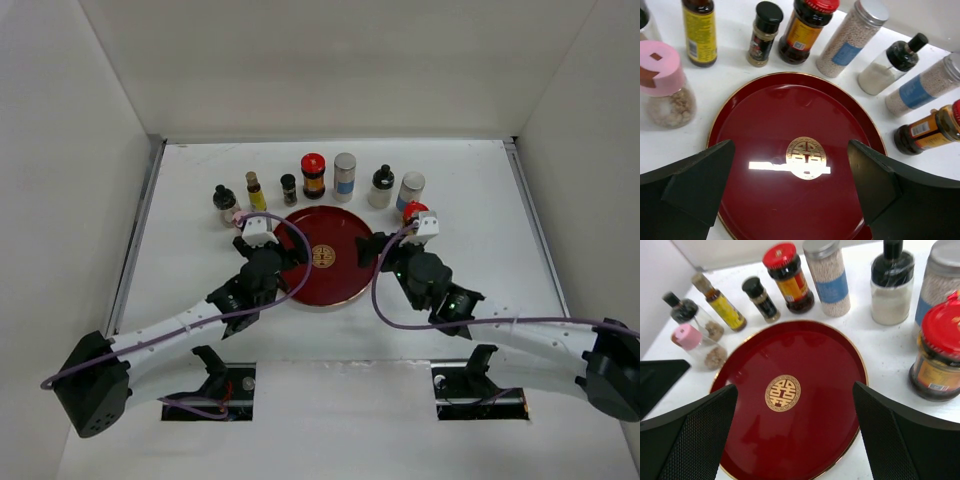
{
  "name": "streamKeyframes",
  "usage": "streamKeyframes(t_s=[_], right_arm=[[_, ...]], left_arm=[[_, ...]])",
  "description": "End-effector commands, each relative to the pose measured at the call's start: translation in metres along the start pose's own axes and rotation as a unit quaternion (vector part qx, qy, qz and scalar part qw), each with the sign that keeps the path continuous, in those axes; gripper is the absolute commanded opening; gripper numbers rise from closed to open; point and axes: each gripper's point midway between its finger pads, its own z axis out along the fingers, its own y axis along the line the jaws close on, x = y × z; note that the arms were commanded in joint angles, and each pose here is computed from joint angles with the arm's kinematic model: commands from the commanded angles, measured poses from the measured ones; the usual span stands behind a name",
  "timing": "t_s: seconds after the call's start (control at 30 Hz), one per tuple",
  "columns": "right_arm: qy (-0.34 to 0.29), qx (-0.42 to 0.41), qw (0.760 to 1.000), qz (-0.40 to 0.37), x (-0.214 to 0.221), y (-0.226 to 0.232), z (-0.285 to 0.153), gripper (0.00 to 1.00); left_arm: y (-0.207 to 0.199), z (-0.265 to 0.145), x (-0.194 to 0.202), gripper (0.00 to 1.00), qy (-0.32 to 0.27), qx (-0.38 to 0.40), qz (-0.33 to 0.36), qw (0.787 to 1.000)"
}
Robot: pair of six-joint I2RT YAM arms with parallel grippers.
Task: Organize the condiment bottles
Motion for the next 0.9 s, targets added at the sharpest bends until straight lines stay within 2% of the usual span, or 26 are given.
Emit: streamKeyframes(t_s=[0.0, 0.07, 0.1, 0.17, 0.23, 0.3, 0.37, 0.47, 0.53, 0.6, 0.67, 0.77, 0.8, 0.87], right_arm=[[-0.037, -0.004, 0.999, 0.009, -0.028, 0.001, -0.01, 1.0], [-0.045, -0.006, 0.999, 0.01, -0.038, 0.0, -0.013, 1.0], [-0.05, -0.01, 0.999, 0.01, -0.044, 0.001, -0.015, 0.92], [-0.067, 0.0, 0.998, 0.012, -0.061, -0.006, -0.017, 0.55], [-0.075, 0.014, 0.997, 0.016, -0.078, -0.011, -0.019, 0.36], [-0.079, 0.034, 0.996, 0.015, -0.093, -0.02, -0.018, 0.26], [-0.084, 0.07, 0.994, 0.01, -0.108, -0.038, -0.014, 0.23], [-0.083, 0.128, 0.988, 0.005, -0.12, -0.07, -0.006, 0.26], [-0.077, 0.167, 0.983, 0.0, -0.122, -0.092, 0.002, 0.43], [-0.064, 0.195, 0.979, -0.013, -0.118, -0.109, 0.011, 0.67], [-0.048, 0.217, 0.975, -0.025, -0.113, -0.122, 0.019, 0.83], [0.002, 0.221, 0.974, -0.042, -0.092, -0.13, 0.038, 0.94], [0.015, 0.221, 0.974, -0.044, -0.085, -0.132, 0.043, 0.96], [0.041, 0.219, 0.974, -0.05, -0.068, -0.135, 0.052, 0.99]], left_arm=[[-0.022, 0.002, -0.021, 1.0, -0.042, 0.037, -0.027, 0.998], [-0.028, 0.003, -0.022, 1.0, -0.044, 0.044, -0.028, 0.998], [-0.03, 0.003, -0.021, 1.0, -0.044, 0.045, -0.026, 0.998], [-0.038, 0.005, -0.017, 1.0, -0.041, 0.056, -0.019, 0.997], [-0.044, 0.008, -0.013, 1.0, -0.04, 0.066, -0.009, 0.997], [-0.053, 0.01, -0.011, 1.0, -0.04, 0.083, -0.001, 0.996], [-0.06, 0.009, -0.008, 1.0, -0.039, 0.099, -0.004, 0.994], [-0.069, 0.007, -0.003, 1.0, -0.037, 0.125, -0.008, 0.991], [-0.072, 0.005, 0.001, 1.0, -0.034, 0.142, -0.016, 0.989], [-0.074, 0.002, 0.005, 0.99, -0.033, 0.161, -0.026, 0.986], [-0.076, -0.001, 0.008, 0.86, -0.033, 0.178, -0.035, 0.983], [-0.078, -0.002, 0.013, 0.6, -0.027, 0.191, -0.038, 0.98], [-0.078, -0.002, 0.015, 0.55, -0.023, 0.193, -0.037, 0.98], [-0.078, -0.003, 0.021, 0.53, -0.016, 0.198, -0.033, 0.979]])
